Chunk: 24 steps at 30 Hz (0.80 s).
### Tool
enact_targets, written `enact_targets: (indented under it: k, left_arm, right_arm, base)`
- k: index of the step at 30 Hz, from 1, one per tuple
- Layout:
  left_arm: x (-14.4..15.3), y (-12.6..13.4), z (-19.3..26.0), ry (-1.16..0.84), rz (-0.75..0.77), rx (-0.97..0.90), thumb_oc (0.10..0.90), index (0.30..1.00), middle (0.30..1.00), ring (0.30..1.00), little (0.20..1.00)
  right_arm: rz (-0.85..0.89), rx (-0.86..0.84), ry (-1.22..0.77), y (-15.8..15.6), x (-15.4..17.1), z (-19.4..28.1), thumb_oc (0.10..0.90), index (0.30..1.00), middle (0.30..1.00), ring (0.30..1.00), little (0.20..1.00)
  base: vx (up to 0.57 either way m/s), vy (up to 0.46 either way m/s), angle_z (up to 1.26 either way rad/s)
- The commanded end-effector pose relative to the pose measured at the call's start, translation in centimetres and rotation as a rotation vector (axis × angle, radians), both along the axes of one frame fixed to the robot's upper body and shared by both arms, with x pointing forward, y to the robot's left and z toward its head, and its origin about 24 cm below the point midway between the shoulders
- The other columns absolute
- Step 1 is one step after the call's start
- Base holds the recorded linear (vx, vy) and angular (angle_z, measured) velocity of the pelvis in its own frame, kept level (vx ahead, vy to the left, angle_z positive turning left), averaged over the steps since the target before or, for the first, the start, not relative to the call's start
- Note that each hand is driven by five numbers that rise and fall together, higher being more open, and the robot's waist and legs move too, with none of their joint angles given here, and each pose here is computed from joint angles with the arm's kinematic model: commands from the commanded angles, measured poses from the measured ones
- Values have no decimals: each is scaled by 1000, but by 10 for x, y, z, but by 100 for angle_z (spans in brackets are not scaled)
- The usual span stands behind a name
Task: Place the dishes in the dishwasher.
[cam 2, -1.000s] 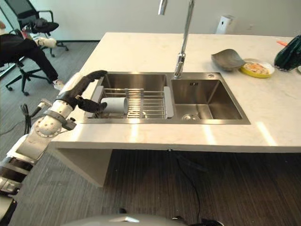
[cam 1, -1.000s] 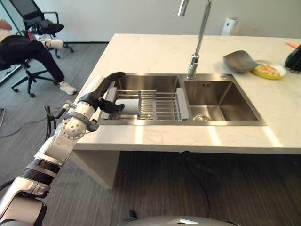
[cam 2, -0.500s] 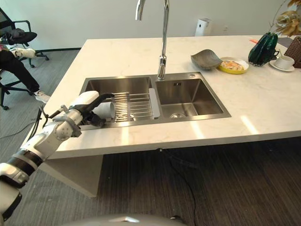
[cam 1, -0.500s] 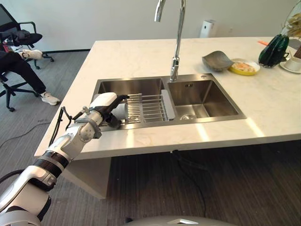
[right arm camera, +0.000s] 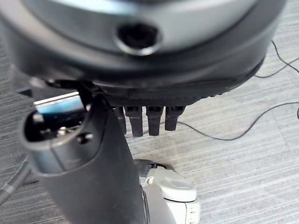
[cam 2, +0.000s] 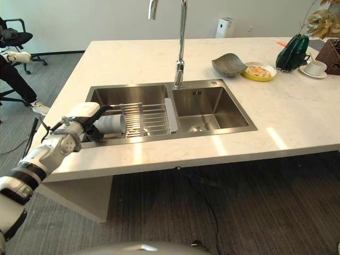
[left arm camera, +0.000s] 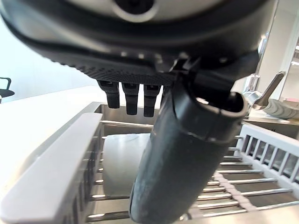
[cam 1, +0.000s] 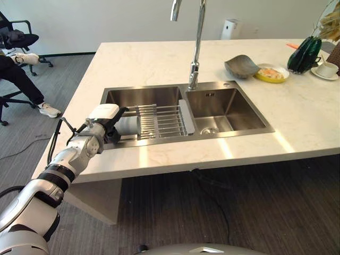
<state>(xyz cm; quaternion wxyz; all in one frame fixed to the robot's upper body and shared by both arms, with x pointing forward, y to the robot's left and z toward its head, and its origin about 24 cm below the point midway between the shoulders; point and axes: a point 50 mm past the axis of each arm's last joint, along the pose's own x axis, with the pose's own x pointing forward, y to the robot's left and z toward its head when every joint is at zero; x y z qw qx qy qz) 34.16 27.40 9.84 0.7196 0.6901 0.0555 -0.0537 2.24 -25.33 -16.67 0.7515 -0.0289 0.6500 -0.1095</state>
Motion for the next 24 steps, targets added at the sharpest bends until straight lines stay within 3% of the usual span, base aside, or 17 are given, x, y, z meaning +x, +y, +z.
enact_targets:
  k: [1, 24]
  left_arm:
    - [34, -1, 100, -348, 21, 74, 800, 900, 900, 900, 900]
    - [40, 10, 74, -215, 88, 62, 800, 900, 900, 900, 900]
  right_arm:
    - [31, -44, -56, -12, 25, 5, 800, 900, 900, 900, 900]
    - [51, -57, -47, -11, 27, 5, 800, 900, 900, 900, 900]
  base:
    - [8, 5, -3]
    - [8, 7, -5]
